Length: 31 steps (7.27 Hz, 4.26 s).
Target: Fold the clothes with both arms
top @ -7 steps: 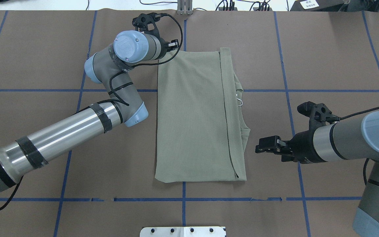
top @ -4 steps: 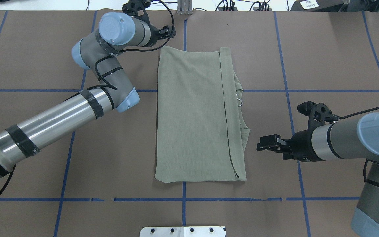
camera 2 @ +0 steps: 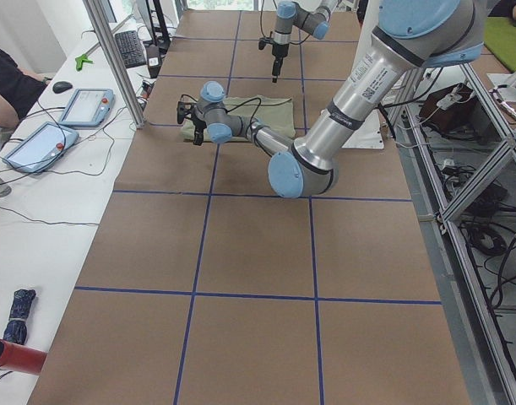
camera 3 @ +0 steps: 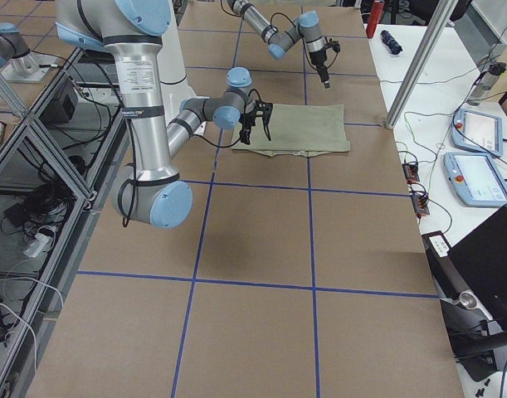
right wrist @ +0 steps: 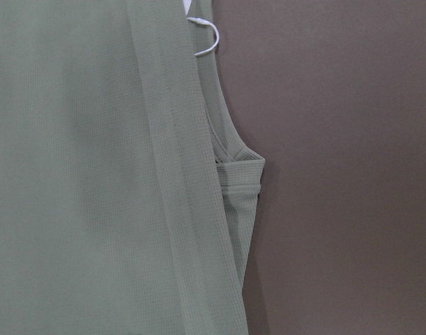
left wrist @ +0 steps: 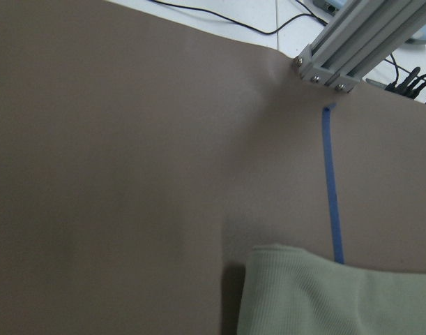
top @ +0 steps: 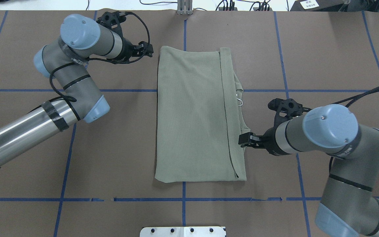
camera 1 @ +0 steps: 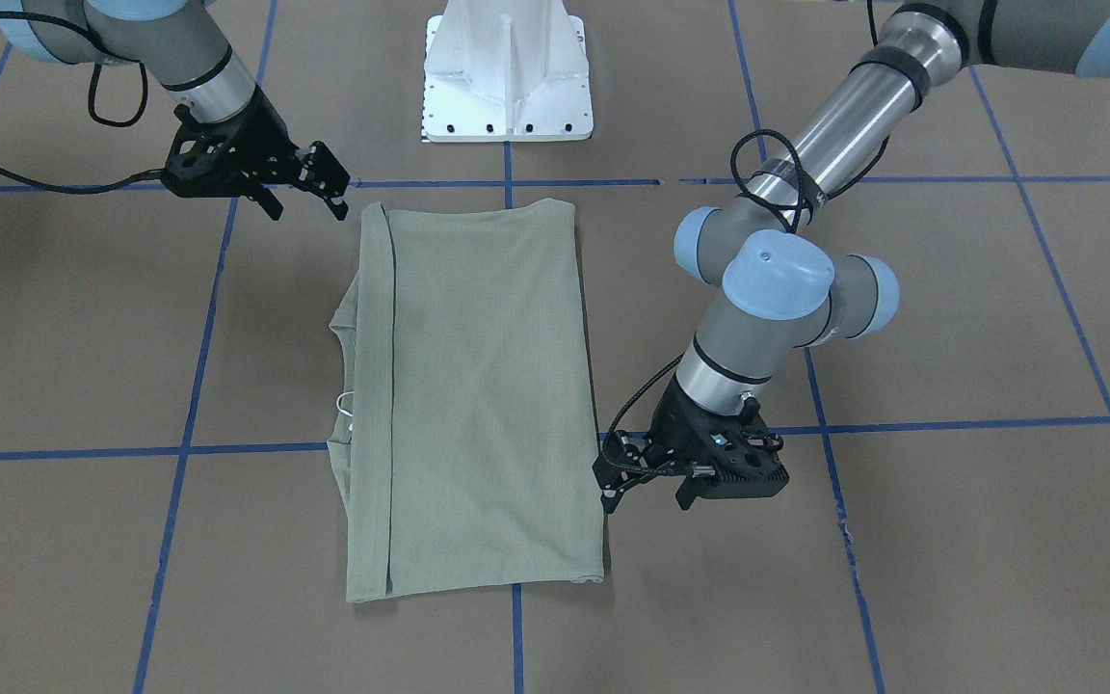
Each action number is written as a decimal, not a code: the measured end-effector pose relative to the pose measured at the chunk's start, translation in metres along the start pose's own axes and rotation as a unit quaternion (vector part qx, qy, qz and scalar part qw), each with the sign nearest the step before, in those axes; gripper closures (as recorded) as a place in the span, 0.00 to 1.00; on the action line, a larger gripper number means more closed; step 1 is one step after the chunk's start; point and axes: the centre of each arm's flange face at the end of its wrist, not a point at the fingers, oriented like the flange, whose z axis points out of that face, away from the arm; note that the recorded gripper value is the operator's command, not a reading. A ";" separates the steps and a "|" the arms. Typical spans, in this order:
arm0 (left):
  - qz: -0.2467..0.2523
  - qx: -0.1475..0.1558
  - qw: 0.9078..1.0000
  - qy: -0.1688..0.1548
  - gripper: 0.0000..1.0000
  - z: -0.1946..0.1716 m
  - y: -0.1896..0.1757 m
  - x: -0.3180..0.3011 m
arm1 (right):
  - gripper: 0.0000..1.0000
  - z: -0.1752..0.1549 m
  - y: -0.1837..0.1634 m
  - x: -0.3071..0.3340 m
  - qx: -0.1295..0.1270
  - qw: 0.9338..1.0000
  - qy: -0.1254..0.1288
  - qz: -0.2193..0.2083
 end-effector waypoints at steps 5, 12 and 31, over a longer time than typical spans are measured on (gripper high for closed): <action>0.022 -0.029 0.999 -0.003 0.00 -0.101 0.045 0.000 | 0.00 0.058 0.042 -0.068 -0.030 0.989 0.115 -0.084; 0.022 -0.032 0.999 -0.004 0.00 -0.098 0.047 -0.003 | 0.00 0.082 0.045 -0.053 -0.057 0.980 0.159 -0.107; 0.029 -0.038 0.999 0.000 0.00 -0.094 0.057 0.006 | 0.00 0.028 -0.034 -0.030 -0.027 0.982 0.130 -0.135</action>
